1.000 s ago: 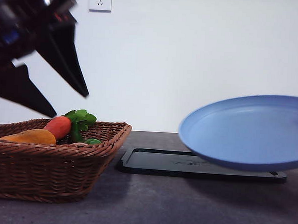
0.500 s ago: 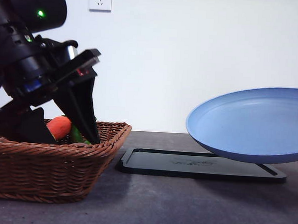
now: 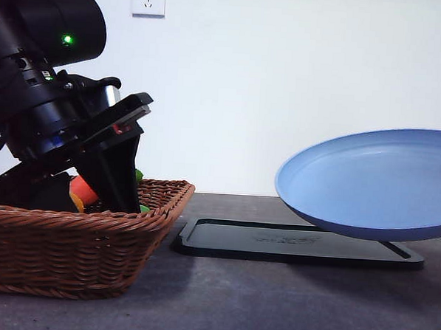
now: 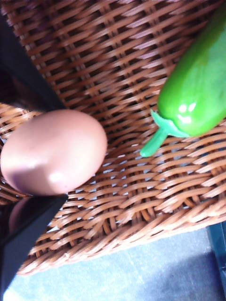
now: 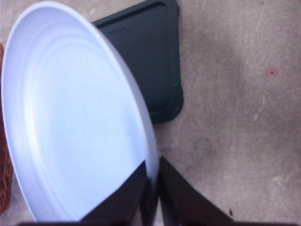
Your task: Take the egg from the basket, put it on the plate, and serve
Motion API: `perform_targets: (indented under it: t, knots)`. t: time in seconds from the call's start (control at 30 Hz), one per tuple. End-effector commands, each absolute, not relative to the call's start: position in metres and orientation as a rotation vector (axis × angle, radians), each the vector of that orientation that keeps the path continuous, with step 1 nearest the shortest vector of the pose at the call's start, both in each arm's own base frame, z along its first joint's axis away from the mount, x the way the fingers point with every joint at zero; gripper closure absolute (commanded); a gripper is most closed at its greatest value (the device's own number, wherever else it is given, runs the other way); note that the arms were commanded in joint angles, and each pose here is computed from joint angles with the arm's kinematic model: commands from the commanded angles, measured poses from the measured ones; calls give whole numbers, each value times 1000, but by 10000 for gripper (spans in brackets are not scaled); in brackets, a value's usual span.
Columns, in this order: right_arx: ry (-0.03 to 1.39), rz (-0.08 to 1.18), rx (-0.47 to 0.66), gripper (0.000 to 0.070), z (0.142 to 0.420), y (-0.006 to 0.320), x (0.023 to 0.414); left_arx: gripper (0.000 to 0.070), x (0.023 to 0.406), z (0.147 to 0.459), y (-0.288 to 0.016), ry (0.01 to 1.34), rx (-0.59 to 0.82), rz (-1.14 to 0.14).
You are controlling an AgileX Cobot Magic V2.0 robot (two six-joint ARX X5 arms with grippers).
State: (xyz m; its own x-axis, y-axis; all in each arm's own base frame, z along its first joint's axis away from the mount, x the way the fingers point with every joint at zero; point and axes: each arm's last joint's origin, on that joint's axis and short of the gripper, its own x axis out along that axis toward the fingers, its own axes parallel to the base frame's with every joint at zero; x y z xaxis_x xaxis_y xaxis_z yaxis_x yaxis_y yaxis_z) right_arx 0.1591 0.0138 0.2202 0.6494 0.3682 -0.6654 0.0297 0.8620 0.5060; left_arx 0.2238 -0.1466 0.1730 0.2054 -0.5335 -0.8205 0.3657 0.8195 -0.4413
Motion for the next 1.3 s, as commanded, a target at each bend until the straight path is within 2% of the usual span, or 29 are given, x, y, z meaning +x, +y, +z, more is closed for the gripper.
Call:
perform_targets:
  t: [0.0, 0.2, 0.37, 0.57, 0.73, 0.87, 1.07, 1.27]
  knots:
    - [830, 203, 517, 700, 225, 14, 161, 455, 227, 172, -151, 1205, -140, -644]
    - [830, 203, 518, 700, 225, 14, 161, 465, 230, 177, -152, 1190, -128, -657]
    - [831, 209, 520, 700, 225, 14, 161, 465, 238, 200, -156, 1189, -99, -670]
    - [851, 280, 553, 700, 224, 16, 161, 465, 248, 254, -162, 1162, -28, -721]
    - [907, 376, 621, 700, 221, 20, 163, 465, 254, 308, -174, 1038, -46, -825]
    - [989, 464, 644, 700, 213, 30, 168, 465, 249, 338, -189, 935, -42, -912]
    - [1085, 536, 614, 700, 203, 48, 173, 465, 231, 341, -219, 887, 28, -1019]
    - [1086, 589, 610, 700, 203, 62, 177, 465, 215, 321, -252, 933, 155, -1003]
